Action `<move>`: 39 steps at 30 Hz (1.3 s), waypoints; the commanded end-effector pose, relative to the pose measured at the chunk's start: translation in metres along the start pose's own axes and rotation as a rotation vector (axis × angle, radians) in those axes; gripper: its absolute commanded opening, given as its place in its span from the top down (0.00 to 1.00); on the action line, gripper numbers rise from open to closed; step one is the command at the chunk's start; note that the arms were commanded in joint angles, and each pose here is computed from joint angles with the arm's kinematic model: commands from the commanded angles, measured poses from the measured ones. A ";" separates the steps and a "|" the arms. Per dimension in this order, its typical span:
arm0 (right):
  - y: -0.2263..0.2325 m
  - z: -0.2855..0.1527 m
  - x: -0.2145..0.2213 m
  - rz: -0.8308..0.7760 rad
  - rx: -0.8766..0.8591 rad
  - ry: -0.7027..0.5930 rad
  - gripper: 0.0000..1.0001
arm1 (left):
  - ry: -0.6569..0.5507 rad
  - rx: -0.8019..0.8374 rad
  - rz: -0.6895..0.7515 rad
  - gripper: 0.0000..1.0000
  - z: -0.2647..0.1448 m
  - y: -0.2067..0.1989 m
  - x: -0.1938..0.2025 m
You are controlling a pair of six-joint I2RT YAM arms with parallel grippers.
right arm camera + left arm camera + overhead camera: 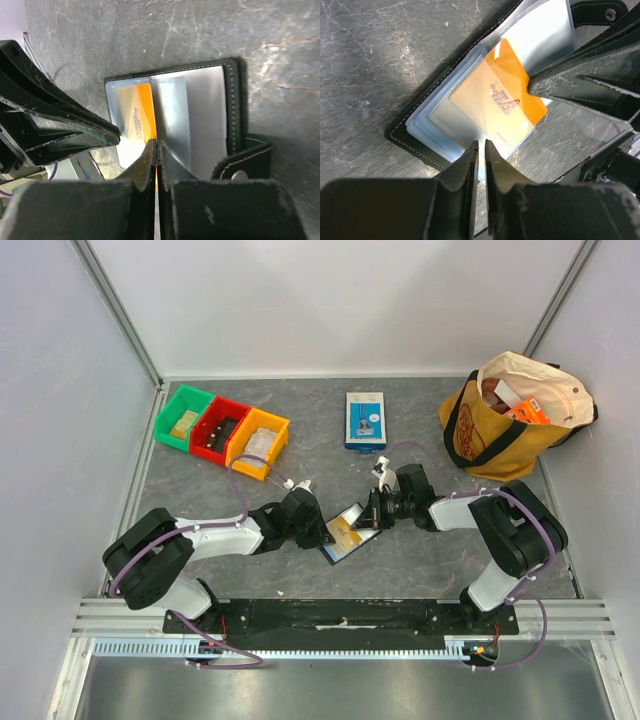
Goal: Take the credit cards out of the card holder
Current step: Remove the credit card from the card holder.
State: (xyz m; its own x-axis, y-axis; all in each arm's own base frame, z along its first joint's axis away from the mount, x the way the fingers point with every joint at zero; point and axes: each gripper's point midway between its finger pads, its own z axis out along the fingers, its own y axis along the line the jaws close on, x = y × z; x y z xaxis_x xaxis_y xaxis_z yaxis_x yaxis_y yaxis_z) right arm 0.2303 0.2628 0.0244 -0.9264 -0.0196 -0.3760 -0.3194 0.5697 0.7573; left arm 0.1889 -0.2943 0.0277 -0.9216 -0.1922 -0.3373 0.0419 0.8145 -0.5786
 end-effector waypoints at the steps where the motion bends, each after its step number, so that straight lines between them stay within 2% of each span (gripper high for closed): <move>1: -0.002 -0.009 -0.019 -0.036 0.025 -0.063 1.00 | 0.027 -0.076 -0.015 0.83 -0.002 0.024 0.012; 6: -0.007 -0.011 -0.017 -0.042 0.047 -0.059 1.00 | 0.026 -0.074 -0.014 0.83 -0.003 0.023 0.012; 11: -0.002 -0.006 -0.014 -0.037 0.013 -0.032 0.78 | 0.029 -0.075 -0.011 0.84 -0.003 0.023 0.012; 13: -0.003 -0.004 -0.012 -0.039 0.016 -0.020 0.73 | 0.028 -0.072 -0.009 0.84 -0.003 0.022 0.012; 19: -0.004 0.003 -0.006 -0.048 0.014 0.016 0.69 | 0.030 -0.069 -0.006 0.84 -0.002 0.022 0.012; 23: -0.006 0.007 -0.001 -0.049 0.014 0.038 0.73 | 0.032 -0.071 -0.005 0.84 -0.001 0.023 0.013; 25: -0.006 0.006 -0.001 -0.056 0.012 0.036 0.81 | 0.030 -0.069 -0.006 0.84 -0.001 0.022 0.013; 28: -0.006 0.003 -0.006 -0.065 0.033 0.022 0.99 | 0.027 -0.067 -0.004 0.84 -0.002 0.022 0.012; 39: 0.002 -0.037 -0.051 -0.085 0.134 -0.177 1.00 | 0.011 -0.050 -0.001 0.84 -0.005 0.019 0.009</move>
State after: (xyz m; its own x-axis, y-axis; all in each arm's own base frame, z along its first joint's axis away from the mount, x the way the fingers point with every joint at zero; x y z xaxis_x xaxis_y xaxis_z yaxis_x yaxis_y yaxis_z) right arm 0.2537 0.2466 0.0497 -0.8869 0.0195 -0.4616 -0.3519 0.6190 0.7022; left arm 0.1874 -0.2924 0.0281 -0.9206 -0.1937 -0.3391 0.0432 0.8124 -0.5815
